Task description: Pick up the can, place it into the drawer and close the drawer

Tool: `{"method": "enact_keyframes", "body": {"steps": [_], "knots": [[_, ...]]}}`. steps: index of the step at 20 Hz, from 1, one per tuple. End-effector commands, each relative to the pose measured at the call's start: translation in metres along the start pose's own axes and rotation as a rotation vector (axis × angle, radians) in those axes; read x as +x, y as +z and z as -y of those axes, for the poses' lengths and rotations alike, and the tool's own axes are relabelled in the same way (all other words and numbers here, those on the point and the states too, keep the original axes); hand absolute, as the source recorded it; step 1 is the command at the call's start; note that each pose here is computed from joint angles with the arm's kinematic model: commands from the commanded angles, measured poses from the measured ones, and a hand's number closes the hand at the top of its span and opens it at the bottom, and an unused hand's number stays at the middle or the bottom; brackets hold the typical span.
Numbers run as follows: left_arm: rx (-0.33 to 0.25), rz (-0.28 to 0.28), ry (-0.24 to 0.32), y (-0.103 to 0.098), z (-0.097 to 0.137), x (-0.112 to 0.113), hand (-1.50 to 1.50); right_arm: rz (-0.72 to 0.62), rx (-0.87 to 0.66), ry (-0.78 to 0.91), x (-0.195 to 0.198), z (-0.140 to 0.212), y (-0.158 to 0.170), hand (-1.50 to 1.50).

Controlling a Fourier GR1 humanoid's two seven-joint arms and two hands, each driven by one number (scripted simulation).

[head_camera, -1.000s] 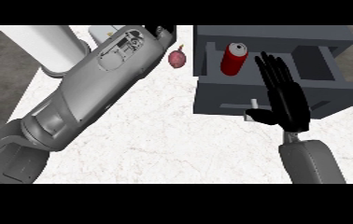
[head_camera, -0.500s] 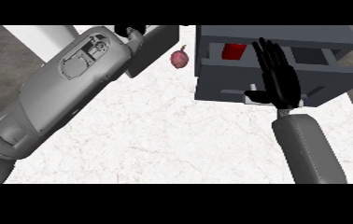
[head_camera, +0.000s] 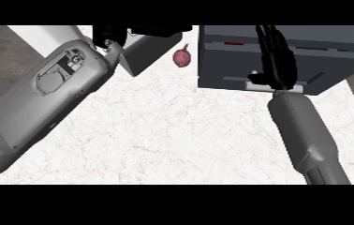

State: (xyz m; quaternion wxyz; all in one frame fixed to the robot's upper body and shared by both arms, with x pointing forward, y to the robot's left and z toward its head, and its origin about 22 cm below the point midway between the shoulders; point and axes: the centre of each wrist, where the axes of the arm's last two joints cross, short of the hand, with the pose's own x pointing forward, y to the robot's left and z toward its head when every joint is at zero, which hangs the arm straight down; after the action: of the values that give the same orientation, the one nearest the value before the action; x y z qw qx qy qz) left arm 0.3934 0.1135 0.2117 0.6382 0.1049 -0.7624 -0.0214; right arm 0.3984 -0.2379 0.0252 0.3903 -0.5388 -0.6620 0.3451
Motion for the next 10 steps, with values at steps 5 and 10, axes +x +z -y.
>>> {"method": "enact_keyframes", "body": {"steps": [5, 10], "knots": [[-0.021, -0.027, 0.002, 0.021, -0.012, -0.022, -1.50, -0.022, -0.009, -0.018, 0.018, -0.007, -0.034, -1.50], [-0.025, 0.000, -0.020, 0.035, -0.021, -0.029, -1.50, -0.037, -0.022, 0.010, 0.010, 0.001, -0.049, -1.50]]}}
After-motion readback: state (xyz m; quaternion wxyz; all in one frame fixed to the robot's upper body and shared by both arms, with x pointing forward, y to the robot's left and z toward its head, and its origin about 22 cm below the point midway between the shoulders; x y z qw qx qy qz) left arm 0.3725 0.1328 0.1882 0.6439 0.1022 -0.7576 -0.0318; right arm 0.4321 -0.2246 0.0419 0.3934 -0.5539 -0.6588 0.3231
